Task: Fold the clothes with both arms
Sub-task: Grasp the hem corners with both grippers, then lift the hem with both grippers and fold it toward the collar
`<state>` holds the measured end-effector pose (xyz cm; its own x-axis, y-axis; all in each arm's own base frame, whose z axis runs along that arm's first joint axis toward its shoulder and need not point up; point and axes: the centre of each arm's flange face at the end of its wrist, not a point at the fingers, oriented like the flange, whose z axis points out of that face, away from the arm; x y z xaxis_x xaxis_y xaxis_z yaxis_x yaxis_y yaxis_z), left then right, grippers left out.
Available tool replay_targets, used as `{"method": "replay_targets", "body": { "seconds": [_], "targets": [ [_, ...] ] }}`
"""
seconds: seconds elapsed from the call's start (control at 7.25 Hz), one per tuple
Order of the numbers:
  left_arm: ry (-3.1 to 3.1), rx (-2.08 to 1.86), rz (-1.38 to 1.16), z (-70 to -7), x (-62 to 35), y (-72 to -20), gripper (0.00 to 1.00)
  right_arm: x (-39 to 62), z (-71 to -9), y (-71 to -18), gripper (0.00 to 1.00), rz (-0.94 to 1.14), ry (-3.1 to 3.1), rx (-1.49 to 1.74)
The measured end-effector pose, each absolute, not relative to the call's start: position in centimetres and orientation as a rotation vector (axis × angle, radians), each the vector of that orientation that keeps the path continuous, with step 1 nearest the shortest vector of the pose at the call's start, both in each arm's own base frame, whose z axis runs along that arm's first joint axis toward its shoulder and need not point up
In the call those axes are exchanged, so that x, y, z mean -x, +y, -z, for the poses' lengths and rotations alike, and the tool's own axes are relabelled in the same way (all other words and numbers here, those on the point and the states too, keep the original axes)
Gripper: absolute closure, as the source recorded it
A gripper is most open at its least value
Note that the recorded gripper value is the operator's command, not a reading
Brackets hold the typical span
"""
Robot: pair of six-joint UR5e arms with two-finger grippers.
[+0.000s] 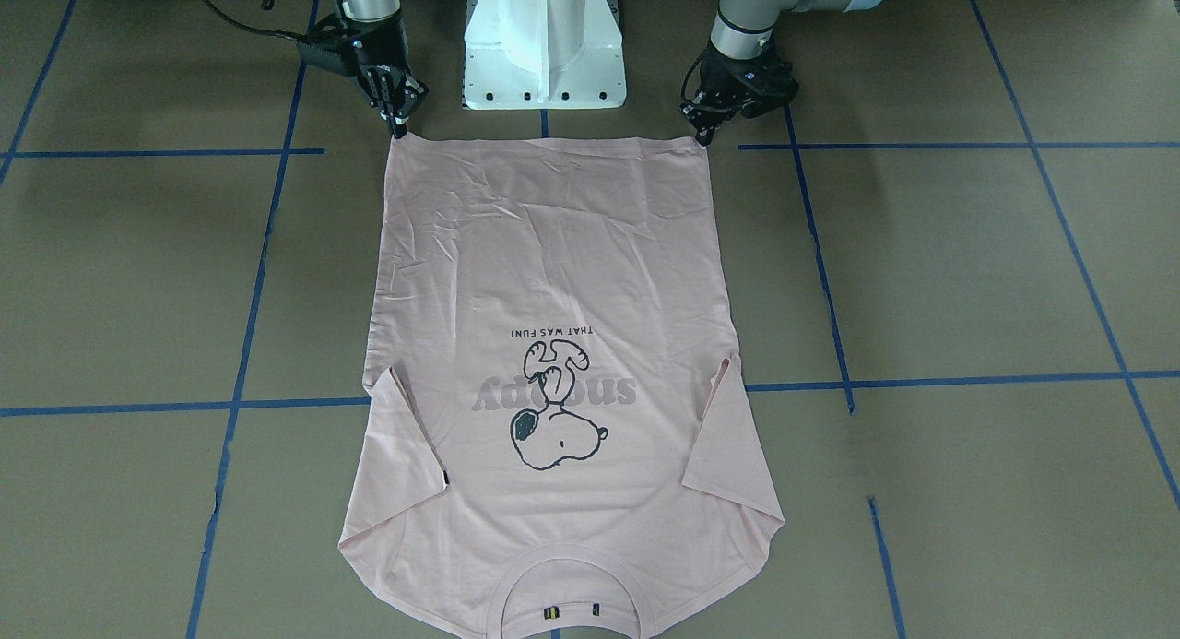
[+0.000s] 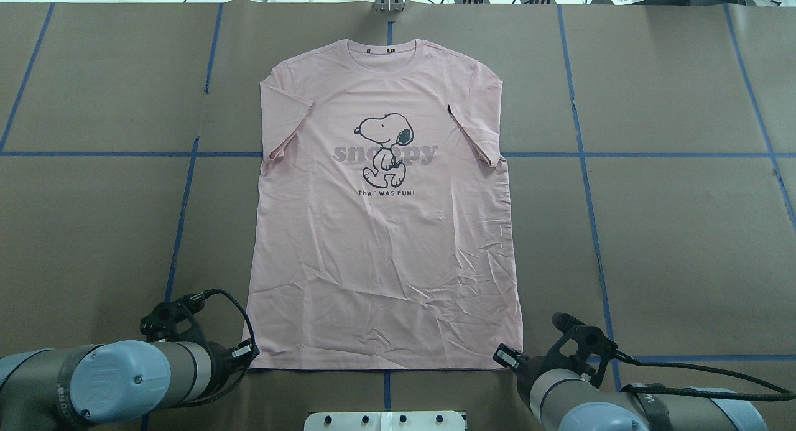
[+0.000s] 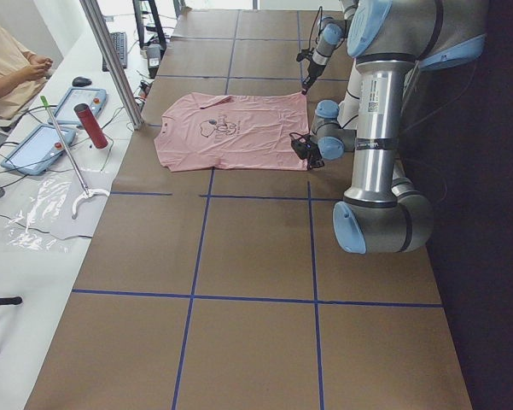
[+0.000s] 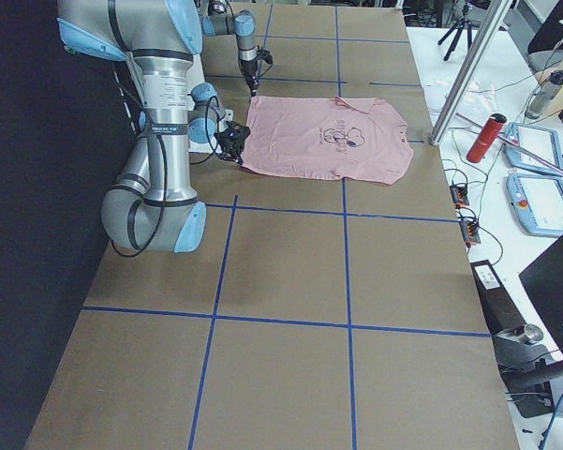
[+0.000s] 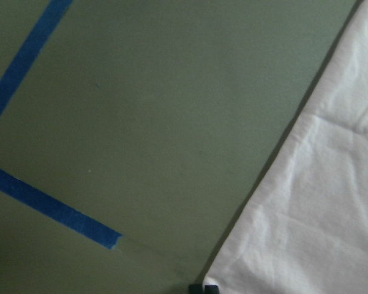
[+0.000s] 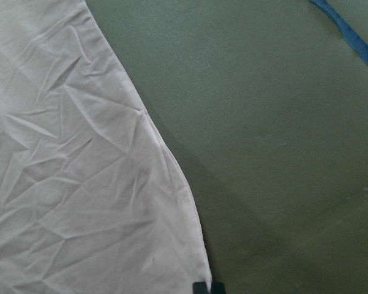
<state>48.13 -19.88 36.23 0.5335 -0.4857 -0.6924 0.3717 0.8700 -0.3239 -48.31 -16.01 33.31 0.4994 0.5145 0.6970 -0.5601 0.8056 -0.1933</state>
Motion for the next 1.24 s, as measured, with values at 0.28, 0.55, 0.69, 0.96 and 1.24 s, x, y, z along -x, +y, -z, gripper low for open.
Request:
{"method": "replay_targets", "body": {
  "seconds": [0.28,0.55,0.69,0.96,1.24],
  "targets": [
    [0.89,0.147,0.511,-35.2,-47.6,-19.8,1.0,48.0,-32.9,-16.1,1.0,-0.653,-0.832,-0.058],
    [0.929,0.158,0.511,-32.9,-45.6,-19.3,1.0,45.8,-31.9,-15.6,1.0,-0.643,-0.855,-0.041],
    [0.941,0.178,0.51,-30.9,-43.9,-18.2,1.0,43.8,-31.8,-14.6,1.0,-0.619,-0.857,-0.025],
    [0.959,0.216,0.506,-26.6,-40.3,-16.4,1.0,40.3,-30.4,-13.6,1.0,-0.594,-0.884,0.011],
    [1.013,0.205,0.53,-23.7,-38.7,-17.8,1.0,38.8,-27.7,-16.5,1.0,-0.626,-0.948,-0.006]
  ]
}}
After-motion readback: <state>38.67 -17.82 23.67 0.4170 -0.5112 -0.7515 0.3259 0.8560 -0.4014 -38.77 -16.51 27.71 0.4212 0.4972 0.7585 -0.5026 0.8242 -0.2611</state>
